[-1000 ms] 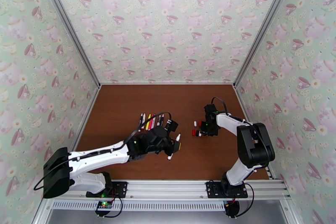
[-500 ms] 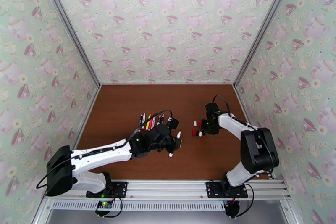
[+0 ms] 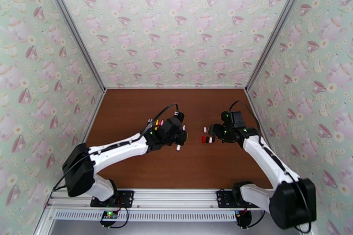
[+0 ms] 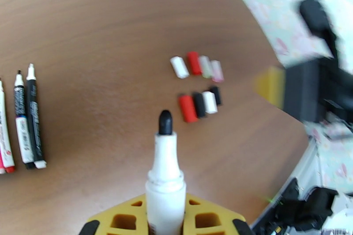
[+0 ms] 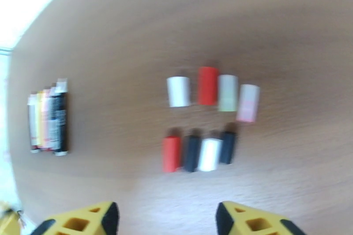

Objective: Open the pen caps

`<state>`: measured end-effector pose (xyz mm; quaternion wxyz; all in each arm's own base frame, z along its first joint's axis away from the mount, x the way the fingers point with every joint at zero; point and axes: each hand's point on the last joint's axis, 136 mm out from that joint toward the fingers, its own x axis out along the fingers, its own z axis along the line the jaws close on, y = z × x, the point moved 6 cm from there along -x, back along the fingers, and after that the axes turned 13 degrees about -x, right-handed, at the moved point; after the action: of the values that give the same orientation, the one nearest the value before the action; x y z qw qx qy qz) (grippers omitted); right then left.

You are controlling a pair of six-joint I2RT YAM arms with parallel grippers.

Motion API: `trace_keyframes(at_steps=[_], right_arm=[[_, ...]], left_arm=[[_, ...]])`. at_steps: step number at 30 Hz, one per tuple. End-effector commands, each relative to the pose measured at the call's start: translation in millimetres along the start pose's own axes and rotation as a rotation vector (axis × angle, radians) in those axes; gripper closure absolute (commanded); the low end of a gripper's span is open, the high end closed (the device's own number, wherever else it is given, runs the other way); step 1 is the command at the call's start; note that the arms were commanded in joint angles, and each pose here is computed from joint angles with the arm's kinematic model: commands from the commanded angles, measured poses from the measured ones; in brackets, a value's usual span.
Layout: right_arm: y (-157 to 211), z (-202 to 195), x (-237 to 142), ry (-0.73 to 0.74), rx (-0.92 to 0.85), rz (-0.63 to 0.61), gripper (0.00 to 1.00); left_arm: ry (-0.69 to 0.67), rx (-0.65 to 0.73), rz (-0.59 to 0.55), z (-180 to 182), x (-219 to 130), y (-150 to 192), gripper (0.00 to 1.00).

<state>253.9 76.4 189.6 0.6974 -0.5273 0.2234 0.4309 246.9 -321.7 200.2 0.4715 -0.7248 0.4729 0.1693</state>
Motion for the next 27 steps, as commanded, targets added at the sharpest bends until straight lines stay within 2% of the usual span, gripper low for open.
trace_keyframes(at_steps=[1,9,13,19,27], right_arm=[[4,17,-12,-0.150,0.014,-0.043,0.20],[15,37,-31,-0.348,0.006,-0.110,0.00],[21,43,-37,-0.414,-0.005,-0.135,0.00],[26,41,-32,-0.425,0.007,-0.123,0.00],[27,41,-26,-0.436,0.022,-0.122,0.00]], left_arm=[[-0.096,0.027,-0.006,10,14,-9,0.95],[-0.255,0.007,-0.021,30,60,-25,0.95],[-0.338,-0.022,-0.015,45,79,-34,0.95],[-0.464,-0.048,-0.003,72,105,-42,0.95],[-0.565,-0.136,0.019,96,130,-43,0.92]])
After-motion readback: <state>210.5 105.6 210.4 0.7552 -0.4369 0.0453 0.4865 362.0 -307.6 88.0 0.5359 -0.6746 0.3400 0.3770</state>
